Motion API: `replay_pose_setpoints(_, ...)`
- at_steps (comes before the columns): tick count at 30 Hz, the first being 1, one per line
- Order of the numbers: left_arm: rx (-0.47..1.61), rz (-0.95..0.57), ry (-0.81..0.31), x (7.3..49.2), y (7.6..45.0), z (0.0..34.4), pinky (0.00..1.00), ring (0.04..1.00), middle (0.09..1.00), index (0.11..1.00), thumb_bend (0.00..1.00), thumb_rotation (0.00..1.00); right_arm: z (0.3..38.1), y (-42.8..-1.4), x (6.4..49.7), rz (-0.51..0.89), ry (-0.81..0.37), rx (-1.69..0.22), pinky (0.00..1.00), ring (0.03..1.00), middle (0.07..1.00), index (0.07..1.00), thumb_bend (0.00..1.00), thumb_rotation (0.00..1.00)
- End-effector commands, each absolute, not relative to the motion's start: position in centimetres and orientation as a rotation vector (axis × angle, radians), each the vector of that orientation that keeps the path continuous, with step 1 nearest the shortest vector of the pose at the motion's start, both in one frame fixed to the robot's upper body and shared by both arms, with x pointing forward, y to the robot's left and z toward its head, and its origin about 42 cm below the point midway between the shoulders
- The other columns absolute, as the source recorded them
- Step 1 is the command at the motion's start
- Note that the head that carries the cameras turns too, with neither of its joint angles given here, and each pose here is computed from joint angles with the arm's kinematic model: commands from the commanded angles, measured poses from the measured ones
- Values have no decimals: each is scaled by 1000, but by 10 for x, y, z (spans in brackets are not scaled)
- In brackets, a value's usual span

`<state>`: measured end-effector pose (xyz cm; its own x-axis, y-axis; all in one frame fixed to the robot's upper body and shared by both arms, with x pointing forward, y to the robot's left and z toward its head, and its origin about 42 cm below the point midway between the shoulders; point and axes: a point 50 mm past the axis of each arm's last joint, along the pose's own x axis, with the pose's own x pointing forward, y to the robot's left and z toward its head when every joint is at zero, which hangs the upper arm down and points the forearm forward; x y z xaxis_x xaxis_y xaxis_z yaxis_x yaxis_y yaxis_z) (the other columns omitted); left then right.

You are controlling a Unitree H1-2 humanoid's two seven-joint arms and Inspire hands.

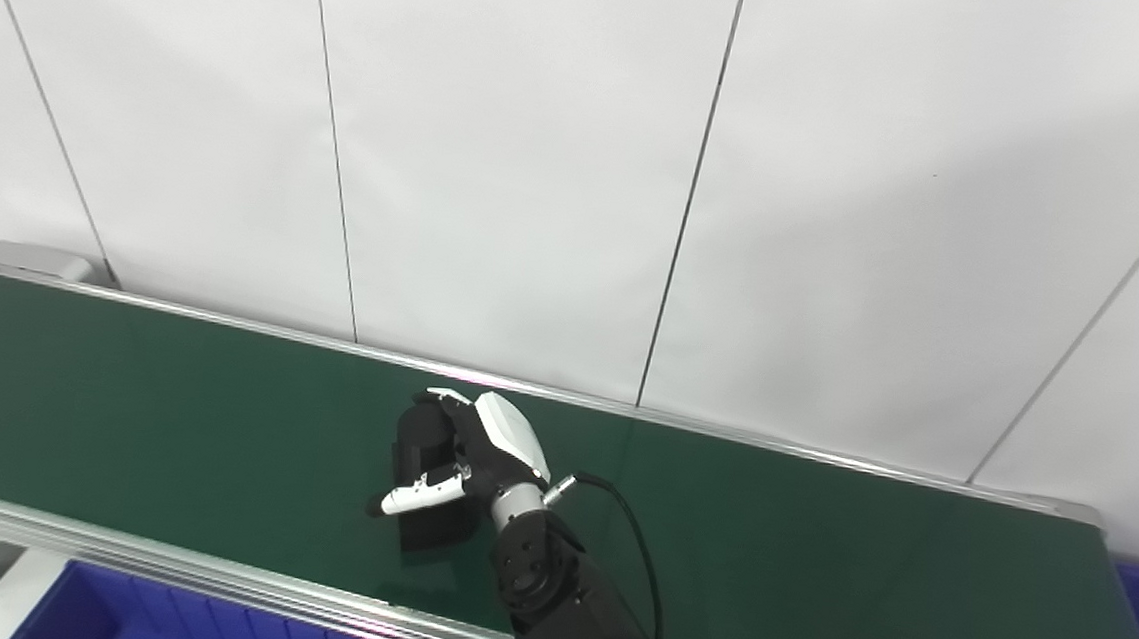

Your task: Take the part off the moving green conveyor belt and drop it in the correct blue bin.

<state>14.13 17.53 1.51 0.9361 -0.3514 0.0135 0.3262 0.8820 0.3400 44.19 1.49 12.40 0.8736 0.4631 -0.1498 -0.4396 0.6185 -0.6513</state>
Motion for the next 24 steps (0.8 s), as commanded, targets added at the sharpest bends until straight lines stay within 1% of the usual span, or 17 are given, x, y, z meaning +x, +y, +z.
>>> replay_pose_setpoints(1,316,-342,-147,143,173,26,598,713,762,773,956,270,148,36,448,531,-149,-726,688,772,816,813,716,80)
replay_pose_setpoints(2,319,-343,-151,142,173,27,600,713,761,776,955,269,144,35,449,524,-145,-727,686,772,818,803,695,62)
replay_pose_setpoints(3,321,-343,-153,142,173,28,607,715,763,778,954,271,142,35,449,520,-143,-726,658,741,794,783,652,25)
replay_pose_setpoints(4,322,-345,-153,141,174,28,609,716,764,779,954,272,139,34,449,507,-144,-725,648,730,786,776,637,12)
replay_pose_setpoints(5,322,-347,-152,141,174,28,625,725,770,783,953,282,137,33,449,496,-146,-724,575,639,613,745,584,5)
replay_pose_setpoints(6,322,-348,-151,140,174,28,631,729,773,784,953,287,135,33,449,489,-147,-724,537,595,543,730,561,1)
replay_pose_setpoints(7,322,-346,-151,140,174,29,630,728,771,784,954,288,134,32,449,482,-151,-737,516,574,514,713,550,0)
replay_pose_setpoints(11,323,-341,-152,140,174,29,638,732,770,785,955,289,128,28,448,452,-158,-764,508,549,494,678,545,0)
replay_pose_setpoints(12,323,-340,-152,140,174,29,639,731,768,786,955,288,127,27,448,446,-158,-767,509,477,521,668,531,0)
replay_pose_setpoints(14,322,-339,-151,140,175,29,642,732,767,785,957,288,125,24,447,433,-161,-772,508,440,534,660,524,0)
replay_pose_setpoints(19,333,-343,-158,142,176,29,640,731,767,786,955,290,119,18,445,401,-168,-767,507,430,531,650,525,0)
replay_pose_setpoints(22,338,-344,-159,143,177,29,642,730,767,788,955,292,117,14,443,381,-182,-742,579,443,512,640,528,0)
replay_pose_setpoints(23,339,-345,-158,143,178,29,636,727,767,789,953,287,117,13,443,373,-184,-732,578,442,512,637,528,0)
replay_pose_setpoints(24,341,-345,-158,143,178,29,648,734,769,790,952,282,116,12,442,367,-185,-721,550,438,517,634,525,0)
